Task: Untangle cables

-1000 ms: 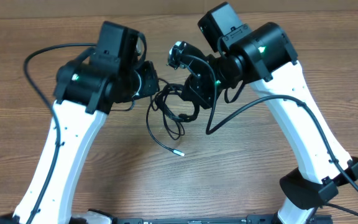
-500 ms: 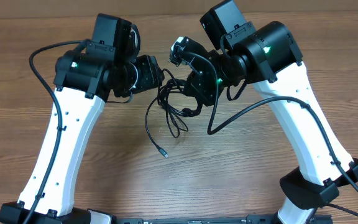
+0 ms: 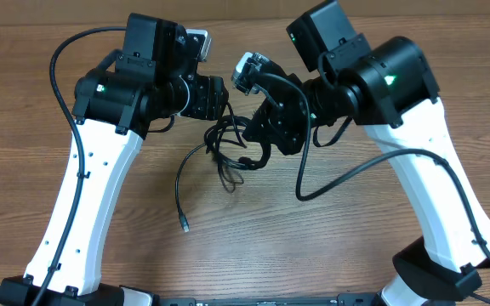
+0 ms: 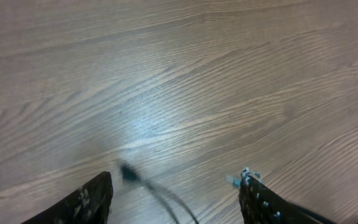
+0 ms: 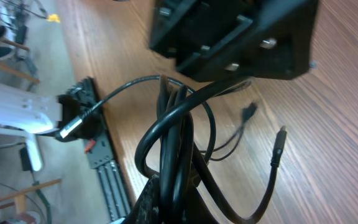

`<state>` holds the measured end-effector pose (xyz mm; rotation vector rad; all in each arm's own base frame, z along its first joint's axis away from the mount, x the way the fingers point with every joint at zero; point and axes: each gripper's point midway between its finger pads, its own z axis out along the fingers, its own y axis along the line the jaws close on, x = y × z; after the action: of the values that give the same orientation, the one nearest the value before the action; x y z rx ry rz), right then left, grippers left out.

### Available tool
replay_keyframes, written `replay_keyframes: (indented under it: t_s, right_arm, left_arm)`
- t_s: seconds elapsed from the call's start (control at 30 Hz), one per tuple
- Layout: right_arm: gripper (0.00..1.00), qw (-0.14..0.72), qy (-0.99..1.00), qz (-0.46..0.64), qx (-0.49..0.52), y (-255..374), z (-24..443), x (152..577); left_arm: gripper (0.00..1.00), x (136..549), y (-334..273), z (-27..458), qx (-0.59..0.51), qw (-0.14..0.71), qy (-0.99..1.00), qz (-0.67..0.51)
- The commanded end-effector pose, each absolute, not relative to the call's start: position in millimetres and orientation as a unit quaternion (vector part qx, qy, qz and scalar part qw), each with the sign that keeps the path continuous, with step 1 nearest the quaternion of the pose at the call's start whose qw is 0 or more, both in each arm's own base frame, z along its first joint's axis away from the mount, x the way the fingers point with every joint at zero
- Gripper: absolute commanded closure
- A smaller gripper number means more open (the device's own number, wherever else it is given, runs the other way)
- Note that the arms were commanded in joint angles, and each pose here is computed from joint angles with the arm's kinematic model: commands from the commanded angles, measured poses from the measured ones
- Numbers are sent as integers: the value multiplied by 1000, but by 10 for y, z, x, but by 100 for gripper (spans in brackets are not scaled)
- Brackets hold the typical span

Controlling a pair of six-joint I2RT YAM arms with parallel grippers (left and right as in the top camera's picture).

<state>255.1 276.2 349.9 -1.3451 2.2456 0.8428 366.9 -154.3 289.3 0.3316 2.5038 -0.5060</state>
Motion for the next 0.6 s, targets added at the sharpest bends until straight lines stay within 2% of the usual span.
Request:
replay_keyframes:
  t_s: [0.0,0.23,0.37,0.57]
  right_arm:
    - [95,219,775,337,-487,2788,3788,2368]
    - [96,222,784,318,-485,2748,3748,2417]
    - [96,224,790,303,-483,2715,3719,2454]
    - [96,232,807,267,-473,2598,3660,2582]
  left_arm:
    - [35,3688,-1554,2979,162,297,923,-184]
    - [34,3653,-1550,2955,181,293,922,-179]
    - [31,3592,-1629,2974,241,296,905,-188]
    - [31,3665,-1421,3060,252,322,897,-167]
